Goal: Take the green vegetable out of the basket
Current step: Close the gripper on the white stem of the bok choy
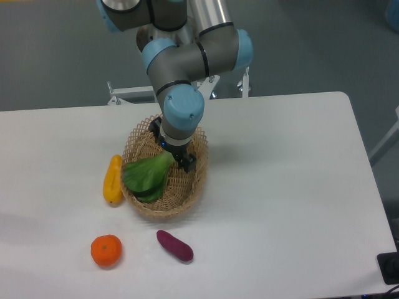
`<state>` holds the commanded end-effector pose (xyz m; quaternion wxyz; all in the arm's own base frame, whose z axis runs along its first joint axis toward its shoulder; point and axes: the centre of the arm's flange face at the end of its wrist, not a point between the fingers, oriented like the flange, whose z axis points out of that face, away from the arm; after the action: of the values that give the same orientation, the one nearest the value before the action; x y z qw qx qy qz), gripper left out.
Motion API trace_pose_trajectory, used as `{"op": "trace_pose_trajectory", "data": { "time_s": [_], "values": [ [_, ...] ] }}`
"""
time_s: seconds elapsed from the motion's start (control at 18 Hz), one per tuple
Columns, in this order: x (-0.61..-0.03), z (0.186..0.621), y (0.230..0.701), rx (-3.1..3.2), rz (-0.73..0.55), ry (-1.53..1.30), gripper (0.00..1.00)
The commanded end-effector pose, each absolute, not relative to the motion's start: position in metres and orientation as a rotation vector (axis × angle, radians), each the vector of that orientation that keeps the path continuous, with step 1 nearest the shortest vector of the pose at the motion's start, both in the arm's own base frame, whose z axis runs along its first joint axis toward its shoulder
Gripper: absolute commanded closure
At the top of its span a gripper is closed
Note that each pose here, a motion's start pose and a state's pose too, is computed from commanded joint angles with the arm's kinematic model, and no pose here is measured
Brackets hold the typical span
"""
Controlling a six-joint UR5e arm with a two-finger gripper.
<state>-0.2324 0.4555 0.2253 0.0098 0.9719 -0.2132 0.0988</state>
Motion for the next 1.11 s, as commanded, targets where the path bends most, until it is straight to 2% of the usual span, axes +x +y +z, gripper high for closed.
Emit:
{"op": "trace_pose_trajectory", "data": {
  "time_s": [0.72, 0.78, 0.83, 1.06, 1.11],
  "values": [
    [-0.226, 0.201, 0.443, 2.979, 0.302, -0.661, 0.00],
    [-0.225, 0.199, 0.444, 2.980, 0.300, -0.659, 0.07],
    [-0.224, 0.198, 0.443, 2.980, 0.300, -0.661, 0.18],
    [-0.225, 0.202, 0.444, 2.989, 0.290, -0.651, 0.84],
    [-0.225, 0.204, 0.444, 2.992, 0.285, -0.652, 0.95]
  ]
}}
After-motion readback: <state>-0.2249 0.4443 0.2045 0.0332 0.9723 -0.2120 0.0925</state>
